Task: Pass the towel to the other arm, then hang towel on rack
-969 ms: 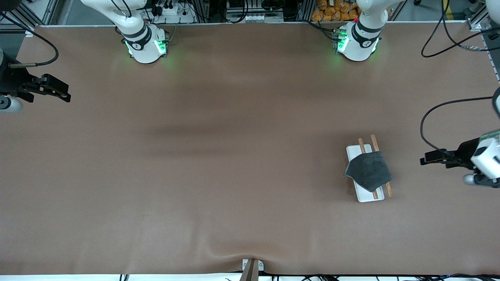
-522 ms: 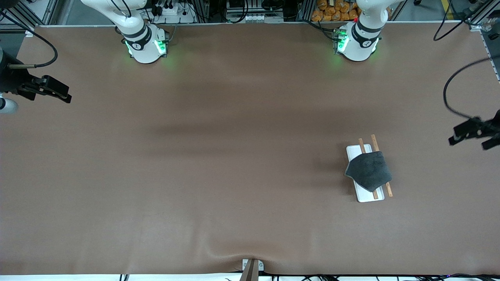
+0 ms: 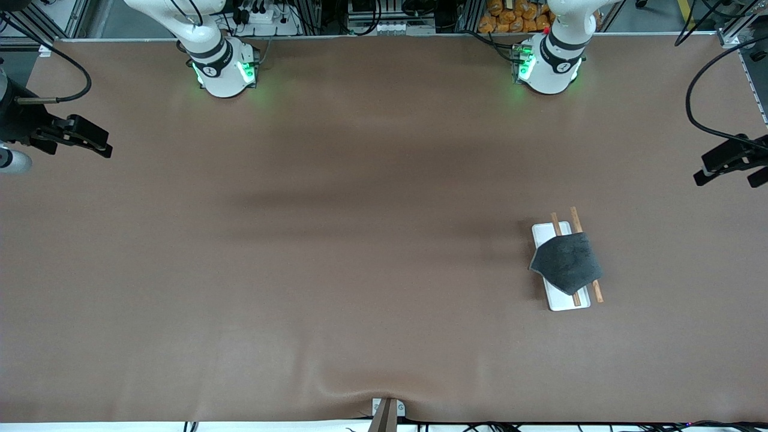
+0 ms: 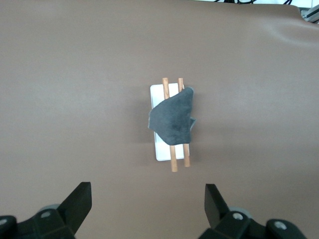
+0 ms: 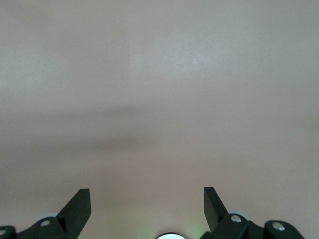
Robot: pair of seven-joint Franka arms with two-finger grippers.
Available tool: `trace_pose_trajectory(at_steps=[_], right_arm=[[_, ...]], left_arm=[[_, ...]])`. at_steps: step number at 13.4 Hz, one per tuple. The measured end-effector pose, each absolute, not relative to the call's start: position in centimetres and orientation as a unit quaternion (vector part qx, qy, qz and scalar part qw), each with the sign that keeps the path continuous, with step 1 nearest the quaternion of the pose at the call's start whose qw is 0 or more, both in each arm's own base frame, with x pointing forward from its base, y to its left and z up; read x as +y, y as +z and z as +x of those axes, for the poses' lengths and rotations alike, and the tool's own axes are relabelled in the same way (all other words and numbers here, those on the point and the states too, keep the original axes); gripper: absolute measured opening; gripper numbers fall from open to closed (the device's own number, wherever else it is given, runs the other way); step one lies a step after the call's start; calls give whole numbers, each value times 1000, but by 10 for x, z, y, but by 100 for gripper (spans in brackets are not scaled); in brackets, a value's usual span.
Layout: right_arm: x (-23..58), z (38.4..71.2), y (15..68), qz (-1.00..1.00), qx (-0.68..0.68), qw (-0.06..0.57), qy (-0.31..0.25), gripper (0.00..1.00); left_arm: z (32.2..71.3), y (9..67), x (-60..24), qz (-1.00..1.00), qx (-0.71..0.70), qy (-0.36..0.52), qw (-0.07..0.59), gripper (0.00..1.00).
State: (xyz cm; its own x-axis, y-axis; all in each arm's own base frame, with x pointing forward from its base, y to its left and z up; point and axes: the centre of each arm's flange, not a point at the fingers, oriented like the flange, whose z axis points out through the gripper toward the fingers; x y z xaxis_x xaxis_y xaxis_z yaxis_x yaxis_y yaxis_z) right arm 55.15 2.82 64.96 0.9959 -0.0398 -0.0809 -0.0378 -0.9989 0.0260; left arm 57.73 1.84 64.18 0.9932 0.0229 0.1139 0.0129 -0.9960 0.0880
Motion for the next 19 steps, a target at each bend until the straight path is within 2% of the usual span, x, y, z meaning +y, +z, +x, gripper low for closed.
trace_pose_trajectory(at_steps=[5, 19], right_arm=[[24, 550, 649, 998, -24, 13, -49, 100], [9, 550, 652, 998, -43, -6, -48, 100]], left_arm=[[567, 648, -26, 999, 0, 43, 27, 100], [539, 654, -40, 1000, 24, 12, 10, 100]])
